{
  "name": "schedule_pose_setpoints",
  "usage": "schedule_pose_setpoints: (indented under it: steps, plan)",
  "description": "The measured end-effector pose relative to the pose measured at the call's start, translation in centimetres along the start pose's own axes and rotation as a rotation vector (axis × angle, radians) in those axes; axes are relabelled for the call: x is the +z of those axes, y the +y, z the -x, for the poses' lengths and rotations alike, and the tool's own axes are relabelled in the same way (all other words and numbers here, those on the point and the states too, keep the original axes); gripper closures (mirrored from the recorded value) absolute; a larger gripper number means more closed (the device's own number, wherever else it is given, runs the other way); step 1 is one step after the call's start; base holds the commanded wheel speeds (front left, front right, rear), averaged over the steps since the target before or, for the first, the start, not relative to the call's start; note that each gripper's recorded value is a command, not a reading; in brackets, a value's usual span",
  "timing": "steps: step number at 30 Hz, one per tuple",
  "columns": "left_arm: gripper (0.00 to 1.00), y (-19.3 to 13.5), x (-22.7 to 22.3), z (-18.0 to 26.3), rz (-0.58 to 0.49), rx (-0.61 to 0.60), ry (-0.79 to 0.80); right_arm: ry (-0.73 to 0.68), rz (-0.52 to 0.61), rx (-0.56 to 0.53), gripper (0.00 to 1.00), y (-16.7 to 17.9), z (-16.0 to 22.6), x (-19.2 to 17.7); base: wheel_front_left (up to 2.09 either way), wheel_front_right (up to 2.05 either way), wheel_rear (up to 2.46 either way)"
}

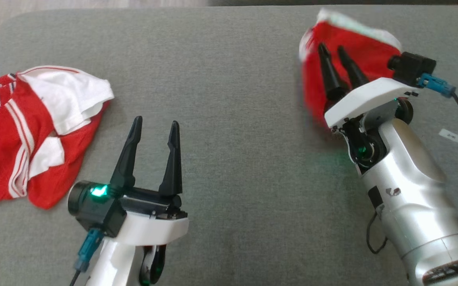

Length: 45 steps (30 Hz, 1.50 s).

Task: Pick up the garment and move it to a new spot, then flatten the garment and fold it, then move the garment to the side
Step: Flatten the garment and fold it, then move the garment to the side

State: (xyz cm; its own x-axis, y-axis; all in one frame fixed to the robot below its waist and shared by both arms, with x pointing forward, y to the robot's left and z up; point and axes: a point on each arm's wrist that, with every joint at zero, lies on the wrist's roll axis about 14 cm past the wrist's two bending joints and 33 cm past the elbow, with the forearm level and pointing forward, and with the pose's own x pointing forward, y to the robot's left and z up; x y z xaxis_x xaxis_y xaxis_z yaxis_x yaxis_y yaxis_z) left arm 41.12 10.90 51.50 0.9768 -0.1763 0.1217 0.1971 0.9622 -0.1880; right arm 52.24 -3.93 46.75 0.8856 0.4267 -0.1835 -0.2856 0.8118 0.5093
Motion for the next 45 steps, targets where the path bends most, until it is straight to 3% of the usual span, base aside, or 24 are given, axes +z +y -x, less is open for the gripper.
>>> schedule_pose_setpoints:
  steps: [5,8,11,14,18,23,28,33,45]
  plan:
    - [0.0,0.4,0.5,0.3,0.003,0.021,-0.01,-0.104,-0.009,0.039,0.0,1.5,-0.1,2.2,0.0,0.0,0.0]
    - [0.0,0.9,0.5,1.0,0.012,0.056,-0.007,-0.224,0.08,0.087,0.0,2.4,1.0,5.1,0.0,0.0,0.0]
    - [0.0,1.7,0.2,1.9,0.021,0.095,0.005,-0.29,0.222,0.068,0.0,0.4,3.4,6.9,0.0,0.0,0.0]
    - [0.0,1.9,0.7,2.4,0.022,0.106,-0.009,-0.314,0.256,0.014,0.0,-2.0,6.5,7.0,0.0,0.0,0.0]
    - [0.0,2.4,1.9,3.0,0.005,0.113,-0.041,-0.373,0.318,-0.01,0.0,-2.2,10.3,7.4,0.0,0.0,0.0]
    - [0.0,3.1,1.9,5.2,-0.023,0.144,-0.028,-0.343,0.358,-0.098,0.0,-3.5,14.6,4.5,0.0,0.0,0.0]
    - [0.0,2.9,1.5,7.3,-0.045,0.135,-0.006,-0.264,0.402,-0.118,0.0,-2.7,17.2,0.5,0.0,0.0,0.0]
    - [0.0,2.6,0.6,8.8,-0.06,0.121,0.029,-0.273,0.448,-0.137,0.0,-2.2,18.7,0.2,0.0,0.0,0.0]
    - [0.0,2.6,0.4,9.6,-0.067,0.123,0.031,-0.261,0.434,-0.16,0.0,-1.8,20.6,-1.4,0.0,0.0,0.0]
